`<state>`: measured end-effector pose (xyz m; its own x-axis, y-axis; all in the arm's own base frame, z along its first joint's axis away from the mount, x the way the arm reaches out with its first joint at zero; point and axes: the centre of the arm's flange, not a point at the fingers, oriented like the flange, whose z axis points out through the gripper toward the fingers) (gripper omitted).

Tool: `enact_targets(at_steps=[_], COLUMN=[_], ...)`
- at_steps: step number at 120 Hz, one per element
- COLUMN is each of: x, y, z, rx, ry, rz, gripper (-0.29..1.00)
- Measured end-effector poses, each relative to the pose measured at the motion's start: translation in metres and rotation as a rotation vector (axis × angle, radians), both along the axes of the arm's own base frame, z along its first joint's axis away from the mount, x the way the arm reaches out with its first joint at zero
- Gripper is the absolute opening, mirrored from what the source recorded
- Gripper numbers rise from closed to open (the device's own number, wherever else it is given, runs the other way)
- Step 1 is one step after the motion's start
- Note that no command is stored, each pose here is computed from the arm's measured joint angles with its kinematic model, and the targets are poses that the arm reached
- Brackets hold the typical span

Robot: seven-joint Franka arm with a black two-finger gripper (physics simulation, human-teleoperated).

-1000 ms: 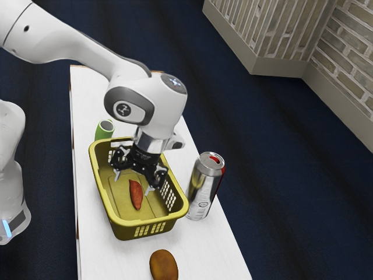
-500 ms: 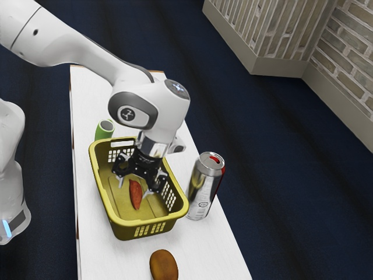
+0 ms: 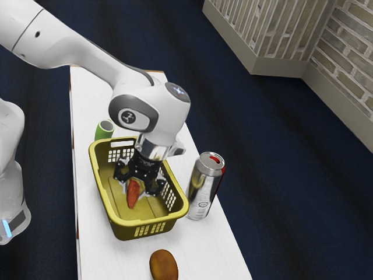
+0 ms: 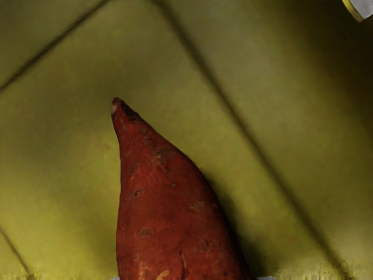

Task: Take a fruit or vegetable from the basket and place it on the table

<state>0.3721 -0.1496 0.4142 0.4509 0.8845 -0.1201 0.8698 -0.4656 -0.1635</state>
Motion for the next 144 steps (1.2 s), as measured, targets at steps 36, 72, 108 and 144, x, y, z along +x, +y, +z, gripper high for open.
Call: enact_targets(at_steps=[36, 72, 108, 144], x=[-0.003, 0.005, -0.012, -0.012], y=[-0.005, -0.019, 0.043, 0.204], z=[0.015, 0.12, 0.227, 0.223], rx=[0.0, -0.018, 0.099, 0.167], ry=[-0.031, -0.122, -0.113, 0.035], rz=[0.004, -0.007, 0.002, 0.088], gripper=[0.17, 0.18, 0.17, 0.17])
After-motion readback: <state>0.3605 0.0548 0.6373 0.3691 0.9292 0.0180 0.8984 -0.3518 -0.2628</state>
